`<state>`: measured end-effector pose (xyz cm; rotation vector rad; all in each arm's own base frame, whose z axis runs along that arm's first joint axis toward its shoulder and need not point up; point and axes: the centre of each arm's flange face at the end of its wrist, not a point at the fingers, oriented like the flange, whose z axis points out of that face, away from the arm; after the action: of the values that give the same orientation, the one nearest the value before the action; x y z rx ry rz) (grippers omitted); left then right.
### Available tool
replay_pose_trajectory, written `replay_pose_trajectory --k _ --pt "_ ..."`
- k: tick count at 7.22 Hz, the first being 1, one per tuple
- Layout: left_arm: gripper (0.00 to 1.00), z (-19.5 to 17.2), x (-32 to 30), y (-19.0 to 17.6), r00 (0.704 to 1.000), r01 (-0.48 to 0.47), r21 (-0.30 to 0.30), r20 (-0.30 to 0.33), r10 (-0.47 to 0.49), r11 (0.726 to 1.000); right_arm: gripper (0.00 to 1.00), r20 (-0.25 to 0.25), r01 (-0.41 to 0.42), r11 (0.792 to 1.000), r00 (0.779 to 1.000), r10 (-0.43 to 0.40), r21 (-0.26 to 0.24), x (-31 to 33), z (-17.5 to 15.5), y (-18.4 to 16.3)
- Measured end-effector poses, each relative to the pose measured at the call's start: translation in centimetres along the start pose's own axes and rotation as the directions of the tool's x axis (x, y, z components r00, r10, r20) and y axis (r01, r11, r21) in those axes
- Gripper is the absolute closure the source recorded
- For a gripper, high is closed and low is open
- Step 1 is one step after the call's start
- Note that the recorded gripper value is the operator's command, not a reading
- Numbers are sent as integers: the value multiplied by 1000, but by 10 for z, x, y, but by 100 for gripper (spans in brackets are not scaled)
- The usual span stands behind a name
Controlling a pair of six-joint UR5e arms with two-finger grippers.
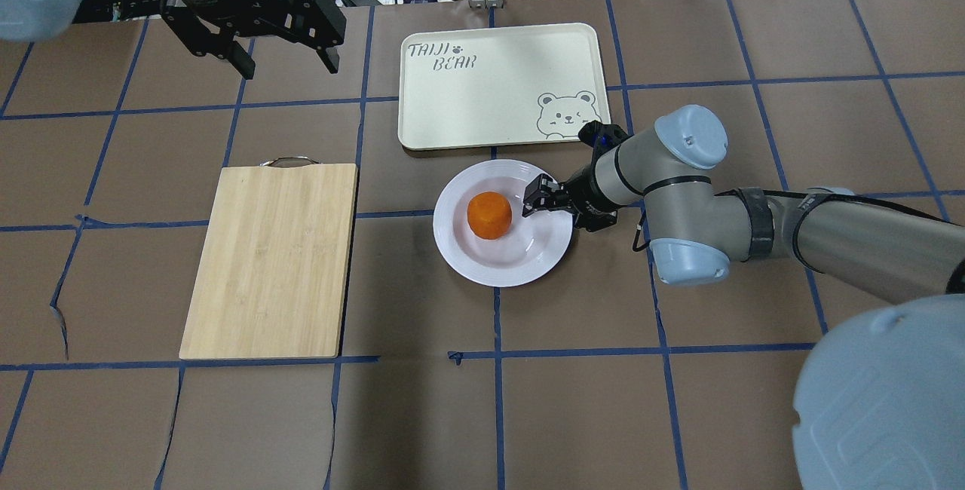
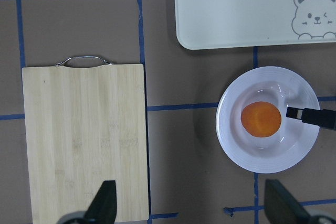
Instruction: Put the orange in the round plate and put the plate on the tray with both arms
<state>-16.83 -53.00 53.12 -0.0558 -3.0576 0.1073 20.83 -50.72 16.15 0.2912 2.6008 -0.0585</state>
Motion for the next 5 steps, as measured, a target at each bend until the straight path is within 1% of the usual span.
replay_pose_trajectory --k 1,3,5 --pt "0 2 -1 1 1000 -1 -4 -1 1 1000 80 -5 0 1000 1000 0 -2 0 1 1" --pt "0 4 -13 0 1000 21 -1 0 -21 1000 81 -17 2 1000 1000 -2 5 0 -1 2" --pt "0 13 -39 -1 998 68 -12 3 -68 998 82 -16 -2 1000 1000 3 20 -3 -7 -1"
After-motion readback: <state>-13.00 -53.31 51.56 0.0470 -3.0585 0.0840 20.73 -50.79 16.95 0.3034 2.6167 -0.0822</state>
